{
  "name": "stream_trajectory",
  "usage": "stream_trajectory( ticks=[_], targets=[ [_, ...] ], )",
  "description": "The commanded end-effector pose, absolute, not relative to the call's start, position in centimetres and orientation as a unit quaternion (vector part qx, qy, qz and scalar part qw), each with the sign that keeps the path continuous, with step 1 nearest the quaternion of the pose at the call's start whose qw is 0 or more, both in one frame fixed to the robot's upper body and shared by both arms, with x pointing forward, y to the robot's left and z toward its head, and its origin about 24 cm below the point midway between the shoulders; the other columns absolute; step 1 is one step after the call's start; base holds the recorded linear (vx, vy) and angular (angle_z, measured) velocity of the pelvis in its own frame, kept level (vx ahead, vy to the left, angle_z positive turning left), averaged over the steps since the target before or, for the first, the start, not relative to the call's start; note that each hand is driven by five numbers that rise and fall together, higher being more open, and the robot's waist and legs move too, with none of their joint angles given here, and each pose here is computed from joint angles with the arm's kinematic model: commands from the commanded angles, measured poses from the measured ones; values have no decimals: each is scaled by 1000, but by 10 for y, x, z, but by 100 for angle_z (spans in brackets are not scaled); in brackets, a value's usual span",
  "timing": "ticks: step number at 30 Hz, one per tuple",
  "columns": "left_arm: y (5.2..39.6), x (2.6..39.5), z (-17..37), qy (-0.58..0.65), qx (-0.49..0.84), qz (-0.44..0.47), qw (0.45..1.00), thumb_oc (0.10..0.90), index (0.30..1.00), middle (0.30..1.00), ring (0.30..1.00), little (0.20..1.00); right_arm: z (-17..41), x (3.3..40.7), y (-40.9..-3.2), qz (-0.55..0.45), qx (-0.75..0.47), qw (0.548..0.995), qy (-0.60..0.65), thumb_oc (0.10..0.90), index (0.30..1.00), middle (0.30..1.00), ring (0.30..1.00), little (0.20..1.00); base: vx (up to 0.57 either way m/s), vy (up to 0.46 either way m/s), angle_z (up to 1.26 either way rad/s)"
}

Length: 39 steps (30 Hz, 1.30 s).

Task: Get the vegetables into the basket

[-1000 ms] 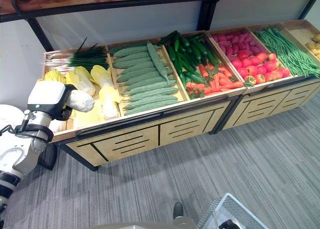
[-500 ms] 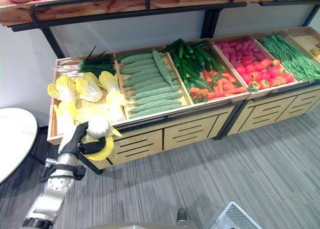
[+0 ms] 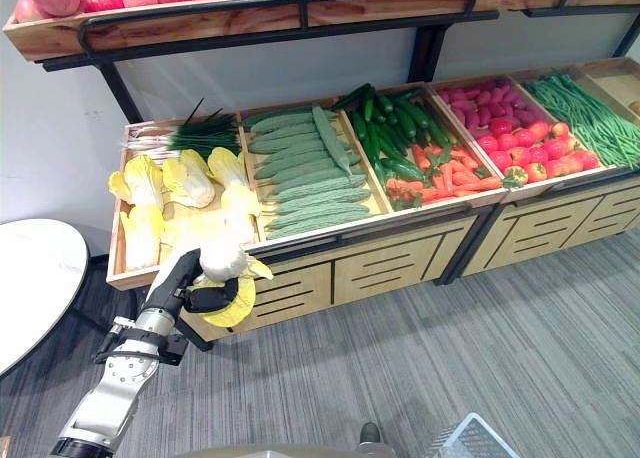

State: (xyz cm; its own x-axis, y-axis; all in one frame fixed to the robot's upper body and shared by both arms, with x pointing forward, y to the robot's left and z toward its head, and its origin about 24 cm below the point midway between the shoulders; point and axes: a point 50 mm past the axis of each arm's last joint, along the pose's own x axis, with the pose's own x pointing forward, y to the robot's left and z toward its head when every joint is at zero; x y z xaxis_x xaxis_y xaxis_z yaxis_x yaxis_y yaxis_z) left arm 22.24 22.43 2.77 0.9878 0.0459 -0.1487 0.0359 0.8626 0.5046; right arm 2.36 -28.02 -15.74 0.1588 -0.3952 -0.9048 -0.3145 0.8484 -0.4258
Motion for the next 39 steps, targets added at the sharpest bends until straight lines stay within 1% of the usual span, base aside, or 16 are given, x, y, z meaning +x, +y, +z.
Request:
stream_trajectory(
  ticks=[1,7,12,20,23,39],
  targets=[
    [209,255,105,-123,271,5,955,400,300,300,300,300,-155,62,-275,-66,-254,750,607,400,300,300,300,300,-60,111,-3],
    [198,267,114,-144,272,-14,951,400,300,300,300,300,-156,70,-268,-38,-278,755,593,400,300,300,300,300,-64,82,-48],
    [203,268,116,-144,279,-1,950,400,300,300,300,300,-158,73,-261,-23,-283,755,590,400,300,300,300,300,-105,72,-102],
    [220,258,115,-134,288,32,948,400,300,300,300,300,-155,87,-261,-14,-297,758,581,400,300,300,300,300,-85,-49,-38],
    [219,257,112,-128,283,30,950,400,300,300,300,300,-156,85,-262,-15,-296,757,583,400,300,300,300,300,6,-109,-47],
    [212,255,105,-118,256,19,959,400,300,300,300,300,-150,88,-272,-20,-308,764,567,400,300,300,300,300,-10,-135,-2]
  ],
)
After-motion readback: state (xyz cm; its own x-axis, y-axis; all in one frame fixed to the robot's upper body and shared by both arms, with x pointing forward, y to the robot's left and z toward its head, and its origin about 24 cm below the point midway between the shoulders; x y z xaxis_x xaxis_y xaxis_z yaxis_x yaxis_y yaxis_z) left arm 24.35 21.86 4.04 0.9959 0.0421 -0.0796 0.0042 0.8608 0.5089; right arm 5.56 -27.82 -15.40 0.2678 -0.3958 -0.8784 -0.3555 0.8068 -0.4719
